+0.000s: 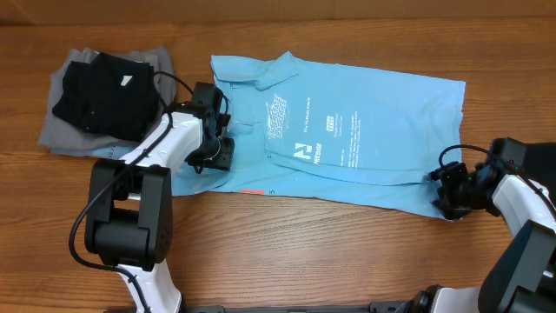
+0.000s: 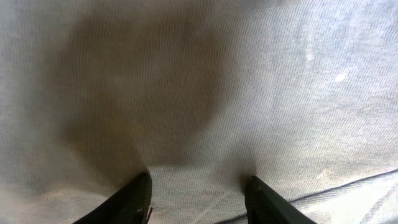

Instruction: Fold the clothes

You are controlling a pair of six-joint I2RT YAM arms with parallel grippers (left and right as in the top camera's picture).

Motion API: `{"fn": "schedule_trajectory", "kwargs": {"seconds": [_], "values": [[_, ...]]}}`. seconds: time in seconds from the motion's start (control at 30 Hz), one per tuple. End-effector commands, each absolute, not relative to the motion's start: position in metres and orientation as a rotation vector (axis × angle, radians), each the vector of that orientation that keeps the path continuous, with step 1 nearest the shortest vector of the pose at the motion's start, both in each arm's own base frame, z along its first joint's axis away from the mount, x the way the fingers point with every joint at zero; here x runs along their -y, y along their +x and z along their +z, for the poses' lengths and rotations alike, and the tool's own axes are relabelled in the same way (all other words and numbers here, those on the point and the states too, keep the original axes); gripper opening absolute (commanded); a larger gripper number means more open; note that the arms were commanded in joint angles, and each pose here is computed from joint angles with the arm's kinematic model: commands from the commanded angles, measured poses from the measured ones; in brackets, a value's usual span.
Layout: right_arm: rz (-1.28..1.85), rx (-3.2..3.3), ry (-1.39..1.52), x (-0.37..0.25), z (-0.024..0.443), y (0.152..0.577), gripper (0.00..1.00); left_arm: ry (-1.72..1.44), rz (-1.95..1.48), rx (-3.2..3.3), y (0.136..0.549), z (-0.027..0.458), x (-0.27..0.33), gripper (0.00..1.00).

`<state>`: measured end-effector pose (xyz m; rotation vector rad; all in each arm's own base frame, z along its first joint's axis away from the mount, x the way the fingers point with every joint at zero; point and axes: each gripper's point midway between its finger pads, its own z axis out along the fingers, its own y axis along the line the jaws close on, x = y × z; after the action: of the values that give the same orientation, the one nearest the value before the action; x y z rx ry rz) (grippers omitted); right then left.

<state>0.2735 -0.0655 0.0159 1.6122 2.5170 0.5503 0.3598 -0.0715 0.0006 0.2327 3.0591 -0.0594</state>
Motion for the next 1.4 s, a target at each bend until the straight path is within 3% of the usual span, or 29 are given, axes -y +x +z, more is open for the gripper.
{"fn": "schedule_trajectory", "kwargs": {"seconds": [0.0, 0.23, 0.3, 0.47, 0.73, 0.93, 1.2, 1.37], "values": [[0.377, -2.492, 1.672, 0.083, 0.010, 0.265, 0.66, 0.189, -0.049, -3.095, 0.350, -0.005, 0.066, 0.52], [0.341, -2.418, 1.705, 0.089, -0.003, 0.265, 0.62, 0.189, -0.049, -3.096, 0.350, -0.005, 0.066, 0.52], [0.341, -2.413, 1.700, 0.090, -0.003, 0.266, 0.55, 0.189, -0.048, -3.096, 0.350, -0.005, 0.066, 0.52], [0.363, -2.396, 1.683, 0.091, -0.001, 0.272, 0.27, 0.189, -0.048, -3.096, 0.350, -0.005, 0.066, 0.52], [0.370, -2.401, 1.697, 0.097, 0.000, 0.266, 0.26, 0.189, -0.048, -3.097, 0.350, -0.005, 0.066, 0.52], [0.451, -2.385, 1.670, 0.111, 0.012, 0.268, 0.04, 0.189, -0.048, -3.096, 0.350, -0.005, 0.066, 0.52], [0.721, -2.308, 1.514, 0.099, 0.033, 0.302, 0.04, 0.191, -0.048, -3.096, 0.350, -0.005, 0.067, 0.52], [0.704, -2.186, 1.490, 0.116, 0.044, 0.325, 0.04, 0.191, -0.048, -3.097, 0.350, -0.005, 0.067, 0.52]]}}
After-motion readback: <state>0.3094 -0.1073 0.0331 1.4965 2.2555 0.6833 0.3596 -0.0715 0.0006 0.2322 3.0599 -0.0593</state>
